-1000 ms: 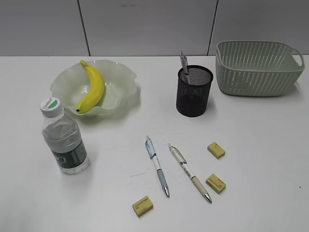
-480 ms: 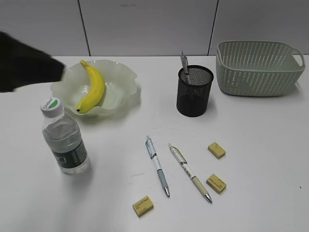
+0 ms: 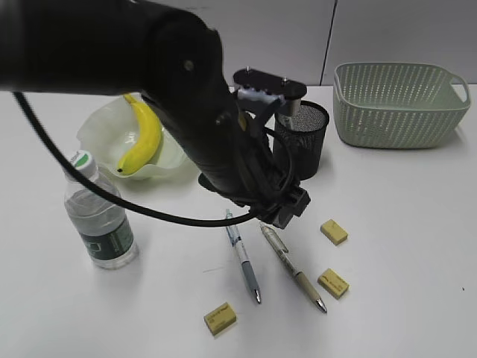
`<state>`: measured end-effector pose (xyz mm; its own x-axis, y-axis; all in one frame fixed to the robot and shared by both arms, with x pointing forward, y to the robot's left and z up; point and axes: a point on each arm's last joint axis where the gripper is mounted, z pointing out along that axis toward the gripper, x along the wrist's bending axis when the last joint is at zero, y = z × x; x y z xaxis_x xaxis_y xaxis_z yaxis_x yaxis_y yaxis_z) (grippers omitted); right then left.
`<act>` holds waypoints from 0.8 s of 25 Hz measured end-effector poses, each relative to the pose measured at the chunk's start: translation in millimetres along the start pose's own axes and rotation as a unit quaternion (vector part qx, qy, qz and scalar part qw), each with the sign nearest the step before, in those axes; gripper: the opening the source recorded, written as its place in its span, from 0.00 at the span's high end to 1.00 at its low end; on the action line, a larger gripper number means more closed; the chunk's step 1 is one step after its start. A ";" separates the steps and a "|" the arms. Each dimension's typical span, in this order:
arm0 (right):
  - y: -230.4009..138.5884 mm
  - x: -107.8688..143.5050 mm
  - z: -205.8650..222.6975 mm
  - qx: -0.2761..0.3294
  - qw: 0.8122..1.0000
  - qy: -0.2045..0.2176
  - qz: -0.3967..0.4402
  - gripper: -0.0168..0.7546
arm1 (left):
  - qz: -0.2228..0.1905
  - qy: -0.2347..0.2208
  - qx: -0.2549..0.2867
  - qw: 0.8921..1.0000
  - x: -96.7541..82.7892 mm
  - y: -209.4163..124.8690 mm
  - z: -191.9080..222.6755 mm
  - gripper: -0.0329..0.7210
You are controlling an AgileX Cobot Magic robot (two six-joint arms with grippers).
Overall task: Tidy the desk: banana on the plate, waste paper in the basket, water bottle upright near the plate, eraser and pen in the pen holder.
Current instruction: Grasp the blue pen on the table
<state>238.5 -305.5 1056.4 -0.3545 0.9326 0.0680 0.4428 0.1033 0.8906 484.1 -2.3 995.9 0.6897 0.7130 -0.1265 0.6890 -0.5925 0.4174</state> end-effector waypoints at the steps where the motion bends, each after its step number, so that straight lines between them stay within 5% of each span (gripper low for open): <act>1: -0.2 0.0 0.2 0.000 1.000 0.000 0.000 0.62 | -0.031 0.008 0.015 0.999 4.0 3.2 14.3 0.29; 8: -0.1 0.0 0.2 0.000 1.000 0.000 0.001 0.62 | -0.221 0.070 0.046 0.972 50.4 12.0 77.4 0.29; 16: 0.0 0.0 0.2 -0.001 1.000 0.000 0.001 0.62 | -0.284 0.091 0.058 0.953 58.4 6.1 110.7 0.40; 20: 0.0 0.0 0.2 -0.001 1.000 0.000 0.001 0.62 | -0.288 0.095 0.054 0.951 59.5 7.2 112.6 0.63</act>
<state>238.7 -305.4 1056.3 -0.3538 0.9327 0.0699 0.4425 0.1011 0.8911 555.2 -6.5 890.0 0.1460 0.9798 -0.1364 0.9662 -0.1117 0.2322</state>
